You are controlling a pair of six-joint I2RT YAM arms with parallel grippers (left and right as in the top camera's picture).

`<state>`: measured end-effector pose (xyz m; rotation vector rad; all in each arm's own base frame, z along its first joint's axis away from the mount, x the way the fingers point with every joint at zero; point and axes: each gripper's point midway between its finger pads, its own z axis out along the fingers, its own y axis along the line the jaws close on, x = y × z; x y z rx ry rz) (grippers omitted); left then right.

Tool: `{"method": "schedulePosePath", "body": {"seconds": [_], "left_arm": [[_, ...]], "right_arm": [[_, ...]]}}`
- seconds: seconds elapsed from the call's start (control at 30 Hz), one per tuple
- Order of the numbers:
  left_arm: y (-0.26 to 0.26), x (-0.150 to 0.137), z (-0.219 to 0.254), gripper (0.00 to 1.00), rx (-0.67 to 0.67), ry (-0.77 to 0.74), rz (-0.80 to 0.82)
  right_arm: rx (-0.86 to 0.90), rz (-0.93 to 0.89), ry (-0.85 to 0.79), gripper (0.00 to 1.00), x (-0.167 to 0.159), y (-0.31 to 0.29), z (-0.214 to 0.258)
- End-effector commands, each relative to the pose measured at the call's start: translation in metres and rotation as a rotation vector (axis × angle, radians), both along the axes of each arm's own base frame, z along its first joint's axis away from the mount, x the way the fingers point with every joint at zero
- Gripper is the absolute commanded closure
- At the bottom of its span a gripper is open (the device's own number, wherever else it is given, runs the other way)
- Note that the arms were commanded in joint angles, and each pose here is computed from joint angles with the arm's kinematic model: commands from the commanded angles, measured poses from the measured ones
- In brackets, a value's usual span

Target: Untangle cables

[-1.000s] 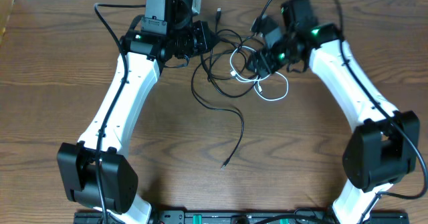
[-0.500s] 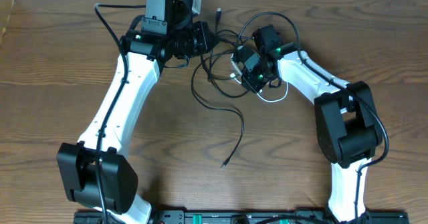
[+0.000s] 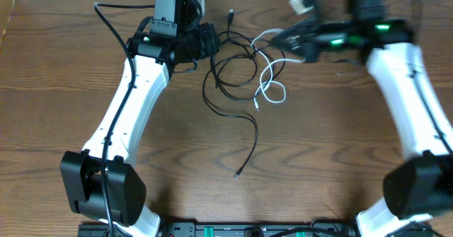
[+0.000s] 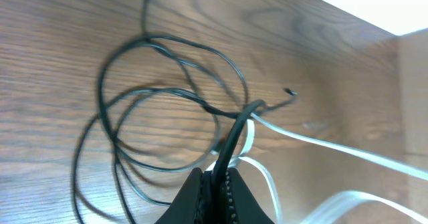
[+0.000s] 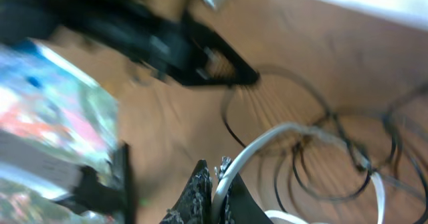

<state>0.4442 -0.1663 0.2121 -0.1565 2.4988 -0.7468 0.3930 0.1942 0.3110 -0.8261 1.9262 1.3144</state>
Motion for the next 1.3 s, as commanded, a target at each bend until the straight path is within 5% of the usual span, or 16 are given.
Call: {"method": "schedulePosePath", "body": {"seconds": [0.0,0.2,0.33,0.6,0.7,0.97,1.1,1.2,1.27], "left_arm": [[0.033,0.005,-0.007,0.92,0.144,-0.009,0.133],[0.067,0.002,-0.018,0.93,0.308,0.014,0.248],[0.078,-0.001,-0.021,0.93,0.352,0.027,0.277],[0.11,-0.002,-0.025,0.93,0.362,0.07,0.339],[0.123,-0.004,-0.027,0.92,0.364,0.09,0.366],[0.119,-0.002,-0.026,0.92,0.34,0.089,0.37],[0.119,-0.003,-0.028,0.91,0.341,0.096,0.368],[0.118,-0.006,-0.031,0.61,0.341,0.112,0.361],[0.119,-0.014,-0.035,0.3,0.353,0.149,0.355]], "right_arm": [[0.223,0.077,-0.021,0.99,-0.023,-0.034,0.059],[0.196,-0.193,-0.049,0.99,0.0,-0.119,0.079],[0.112,-0.538,0.003,0.99,0.025,-0.199,0.07],[-0.257,-1.245,0.244,0.99,0.031,-0.343,-0.007],[-0.363,-1.377,0.259,0.99,0.024,-0.371,-0.016],[-0.411,-0.974,0.214,0.93,0.044,-0.271,-0.04],[-0.479,-0.763,0.237,0.59,0.053,-0.205,-0.075],[-0.503,-0.645,0.281,0.47,0.057,-0.161,-0.103],[-0.518,-0.574,0.331,0.45,0.059,-0.129,-0.127]]}}
